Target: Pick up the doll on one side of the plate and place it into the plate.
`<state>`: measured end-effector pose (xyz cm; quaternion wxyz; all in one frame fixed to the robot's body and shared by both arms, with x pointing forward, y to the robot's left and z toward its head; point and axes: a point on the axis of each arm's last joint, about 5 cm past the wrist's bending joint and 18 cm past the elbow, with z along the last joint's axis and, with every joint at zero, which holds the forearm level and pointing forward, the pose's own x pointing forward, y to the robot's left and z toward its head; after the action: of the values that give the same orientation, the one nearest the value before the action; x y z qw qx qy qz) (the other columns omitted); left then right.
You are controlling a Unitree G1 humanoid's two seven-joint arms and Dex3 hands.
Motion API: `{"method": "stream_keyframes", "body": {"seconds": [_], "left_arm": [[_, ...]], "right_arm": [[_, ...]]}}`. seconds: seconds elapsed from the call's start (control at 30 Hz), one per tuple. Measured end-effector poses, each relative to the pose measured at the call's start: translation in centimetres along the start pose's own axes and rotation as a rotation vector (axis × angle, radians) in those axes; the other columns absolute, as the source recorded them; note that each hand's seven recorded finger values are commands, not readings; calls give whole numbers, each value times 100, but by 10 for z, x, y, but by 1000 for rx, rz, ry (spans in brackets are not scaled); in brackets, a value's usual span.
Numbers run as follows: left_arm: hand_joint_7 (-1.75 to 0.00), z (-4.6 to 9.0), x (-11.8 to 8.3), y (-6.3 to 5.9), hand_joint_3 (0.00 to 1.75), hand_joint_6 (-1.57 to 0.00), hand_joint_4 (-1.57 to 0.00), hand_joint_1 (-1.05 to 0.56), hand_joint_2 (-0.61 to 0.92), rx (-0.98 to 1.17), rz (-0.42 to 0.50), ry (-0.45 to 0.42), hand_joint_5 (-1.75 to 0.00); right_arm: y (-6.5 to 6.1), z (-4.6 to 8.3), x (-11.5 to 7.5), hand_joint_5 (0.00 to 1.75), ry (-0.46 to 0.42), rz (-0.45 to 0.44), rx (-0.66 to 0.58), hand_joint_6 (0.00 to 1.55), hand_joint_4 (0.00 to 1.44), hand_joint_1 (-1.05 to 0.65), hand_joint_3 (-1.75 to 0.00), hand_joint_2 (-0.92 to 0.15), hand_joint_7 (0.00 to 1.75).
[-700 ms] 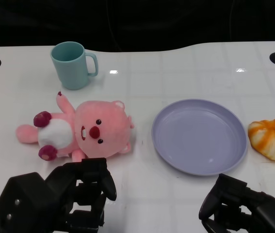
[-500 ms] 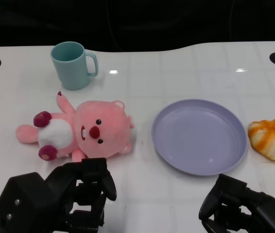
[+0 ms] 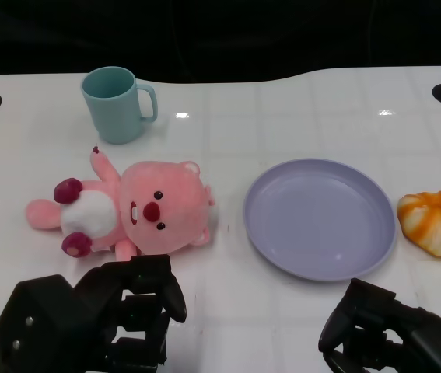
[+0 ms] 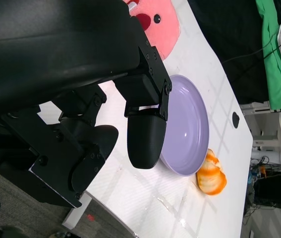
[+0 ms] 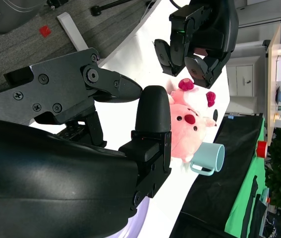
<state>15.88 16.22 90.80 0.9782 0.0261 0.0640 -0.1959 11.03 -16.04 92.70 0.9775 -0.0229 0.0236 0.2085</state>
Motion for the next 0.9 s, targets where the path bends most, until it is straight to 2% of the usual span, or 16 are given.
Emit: {"method": "stream_keyframes", "body": {"seconds": [0.47,0.77,0.9], "left_arm": [[-159,0,0,0,149,-85,-92,1,36,1,0,-9,-175],[-142,1,0,1,149,-84,-86,0,36,2,6,-41,-168],[-131,2,1,1,138,-81,-82,0,41,-6,15,-48,-161]], "right_arm": [[0,0,0,175,0,0,0,43,65,-19,-67,-86,169],[0,0,0,175,0,2,6,42,65,-20,-66,-86,169],[0,0,0,175,2,2,5,42,65,-19,-66,-86,169]]}}
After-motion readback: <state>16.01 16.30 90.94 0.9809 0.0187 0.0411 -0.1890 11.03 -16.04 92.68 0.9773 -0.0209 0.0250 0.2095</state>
